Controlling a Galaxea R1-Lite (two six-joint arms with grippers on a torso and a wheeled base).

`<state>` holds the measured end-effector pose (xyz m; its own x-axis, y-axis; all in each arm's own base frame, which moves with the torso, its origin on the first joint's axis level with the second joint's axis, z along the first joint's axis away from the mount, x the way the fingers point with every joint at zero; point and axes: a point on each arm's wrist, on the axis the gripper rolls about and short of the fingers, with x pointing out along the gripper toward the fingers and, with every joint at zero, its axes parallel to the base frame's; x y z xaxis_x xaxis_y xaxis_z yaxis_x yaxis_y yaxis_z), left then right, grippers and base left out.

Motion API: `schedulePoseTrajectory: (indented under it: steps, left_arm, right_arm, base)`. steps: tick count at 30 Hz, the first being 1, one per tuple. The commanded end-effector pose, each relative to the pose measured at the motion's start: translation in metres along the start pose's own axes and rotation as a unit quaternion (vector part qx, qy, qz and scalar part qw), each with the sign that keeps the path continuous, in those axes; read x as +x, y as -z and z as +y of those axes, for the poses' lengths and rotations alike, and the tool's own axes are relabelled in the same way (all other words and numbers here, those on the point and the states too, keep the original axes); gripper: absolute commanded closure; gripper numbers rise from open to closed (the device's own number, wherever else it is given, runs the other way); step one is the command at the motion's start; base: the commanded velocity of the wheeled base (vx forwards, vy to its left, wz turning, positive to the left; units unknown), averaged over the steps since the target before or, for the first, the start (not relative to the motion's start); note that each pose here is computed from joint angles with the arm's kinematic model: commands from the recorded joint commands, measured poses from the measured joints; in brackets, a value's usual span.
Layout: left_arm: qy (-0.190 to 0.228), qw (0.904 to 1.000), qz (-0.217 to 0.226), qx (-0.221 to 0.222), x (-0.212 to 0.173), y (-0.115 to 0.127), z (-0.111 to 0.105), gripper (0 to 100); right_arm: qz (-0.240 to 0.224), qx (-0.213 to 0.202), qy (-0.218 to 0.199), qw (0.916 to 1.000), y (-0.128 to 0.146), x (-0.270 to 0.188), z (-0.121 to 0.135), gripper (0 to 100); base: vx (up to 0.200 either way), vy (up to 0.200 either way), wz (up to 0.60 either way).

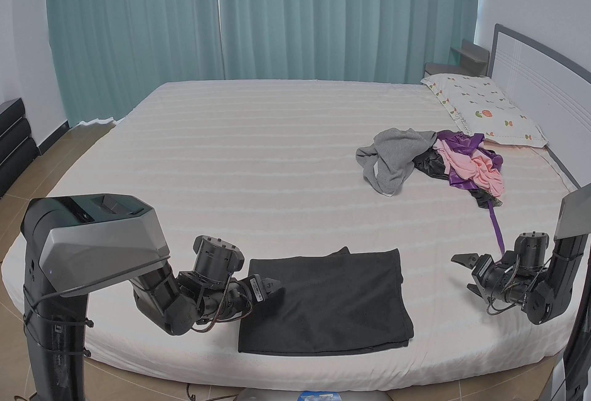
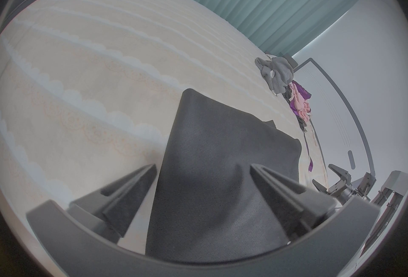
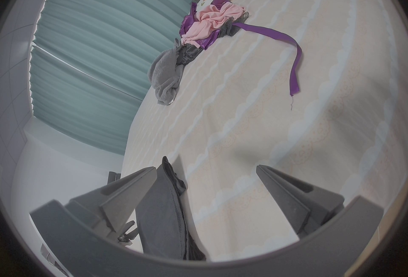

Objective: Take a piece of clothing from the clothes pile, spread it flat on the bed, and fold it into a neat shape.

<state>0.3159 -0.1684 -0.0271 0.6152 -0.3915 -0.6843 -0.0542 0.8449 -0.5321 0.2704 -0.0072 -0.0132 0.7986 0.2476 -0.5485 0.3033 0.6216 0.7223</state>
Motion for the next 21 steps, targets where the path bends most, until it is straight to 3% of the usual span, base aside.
schedulePoseTrajectory:
  steps: [1, 21]
  left_arm:
    - [-0.002, 1.0000, 0.005, -0.001, 0.0013, 0.0023, 0.0015, 100]
    - [-0.006, 0.9992, 0.004, -0.040, -0.0052, 0.0035, 0.0022, 100]
  right_arm:
    - [0.000, 0.000, 0.000, 1.0000, -0.0001, -0.0001, 0.0001, 0]
    - [0.001, 0.001, 0.001, 1.0000, 0.0004, -0.0006, -0.0003, 0]
  base:
    - [0.000, 0.000, 0.00]
    - [0.000, 0.000, 0.00]
